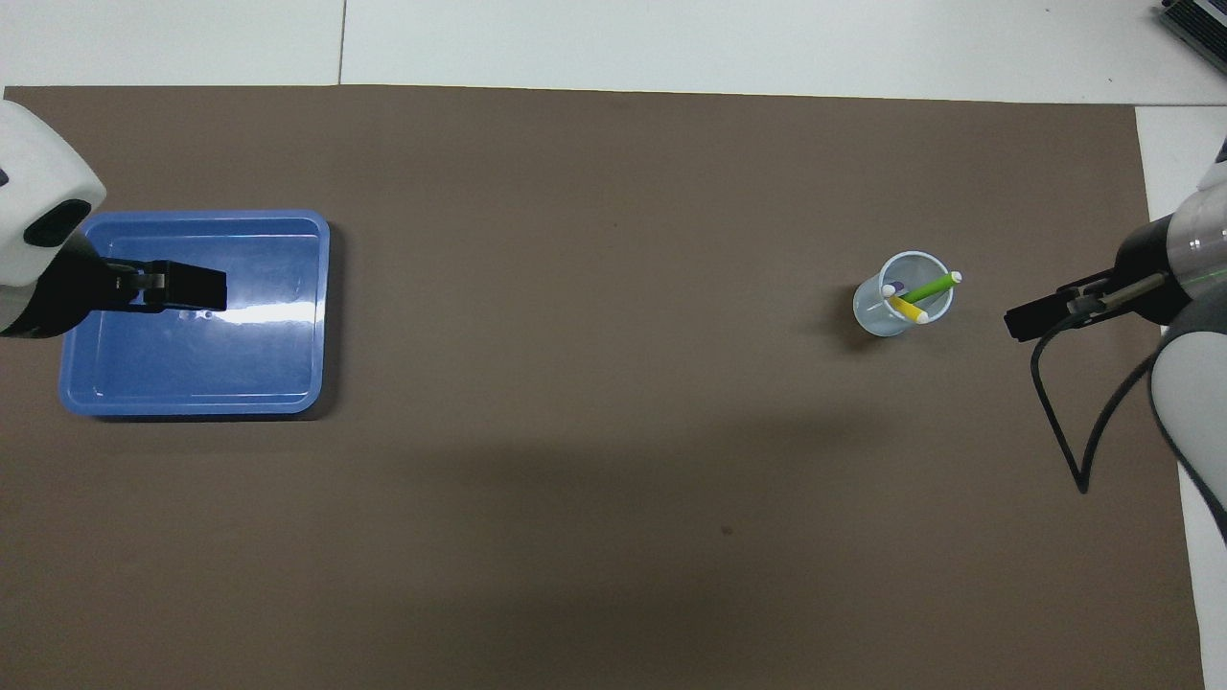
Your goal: Transfer and insert pens with both arms
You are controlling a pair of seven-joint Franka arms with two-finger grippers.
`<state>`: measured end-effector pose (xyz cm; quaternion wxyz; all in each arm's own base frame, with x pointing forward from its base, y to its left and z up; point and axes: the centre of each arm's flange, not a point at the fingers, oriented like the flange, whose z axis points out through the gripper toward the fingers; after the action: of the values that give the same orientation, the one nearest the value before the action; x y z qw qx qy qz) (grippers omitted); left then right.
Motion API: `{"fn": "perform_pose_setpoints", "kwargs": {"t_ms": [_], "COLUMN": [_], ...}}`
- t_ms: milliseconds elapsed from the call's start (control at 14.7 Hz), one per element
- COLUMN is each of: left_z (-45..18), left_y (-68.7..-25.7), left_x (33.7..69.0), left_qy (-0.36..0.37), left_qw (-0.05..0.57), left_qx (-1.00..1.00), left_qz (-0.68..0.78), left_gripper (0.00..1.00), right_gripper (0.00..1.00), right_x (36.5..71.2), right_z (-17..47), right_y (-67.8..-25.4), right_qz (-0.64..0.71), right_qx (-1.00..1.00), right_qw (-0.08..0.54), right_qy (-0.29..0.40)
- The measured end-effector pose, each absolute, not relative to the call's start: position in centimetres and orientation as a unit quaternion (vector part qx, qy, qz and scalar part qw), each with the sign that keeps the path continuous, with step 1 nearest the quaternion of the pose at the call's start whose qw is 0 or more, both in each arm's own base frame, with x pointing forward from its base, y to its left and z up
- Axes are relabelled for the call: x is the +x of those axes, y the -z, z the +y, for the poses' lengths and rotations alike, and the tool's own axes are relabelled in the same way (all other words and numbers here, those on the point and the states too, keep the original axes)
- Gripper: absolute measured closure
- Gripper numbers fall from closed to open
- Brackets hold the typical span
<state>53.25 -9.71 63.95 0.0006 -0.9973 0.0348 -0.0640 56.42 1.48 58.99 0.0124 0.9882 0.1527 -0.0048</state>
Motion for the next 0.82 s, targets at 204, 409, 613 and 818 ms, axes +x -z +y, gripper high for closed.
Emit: {"fn": "perform_pose_setpoints", "kwargs": {"t_ms": [204,409,613,818], "left_z": [-9.7,-9.7,-9.7,-9.7], "left_y": [-64.0,-64.0,-64.0,-64.0], "left_x": [53.2,53.2,53.2,53.2], "left_qy": [0.064,0.064,0.064,0.064], "left_qw": [0.001,0.001,0.001,0.001], "left_qx": [-0.997,-0.997,-0.997,-0.997], "left_qz": [0.035,0.035,0.035,0.035], "left_gripper": [0.0,0.0,0.0,0.0], "right_gripper": [0.0,0.0,0.0,0.0], "right_x": [56.3,56.2,56.0,55.8], "right_z": [1.4,1.2,-0.3,-3.1], "right_y": [-58.9,-58.9,-59.1,-59.3], "right_qz": [0.152,0.15,0.135,0.111], "right_qx": [0.988,0.988,0.991,0.994], "right_qw": [0.012,0.011,0.011,0.011], "right_qy": [0.01,0.014,0.017,0.017]}}
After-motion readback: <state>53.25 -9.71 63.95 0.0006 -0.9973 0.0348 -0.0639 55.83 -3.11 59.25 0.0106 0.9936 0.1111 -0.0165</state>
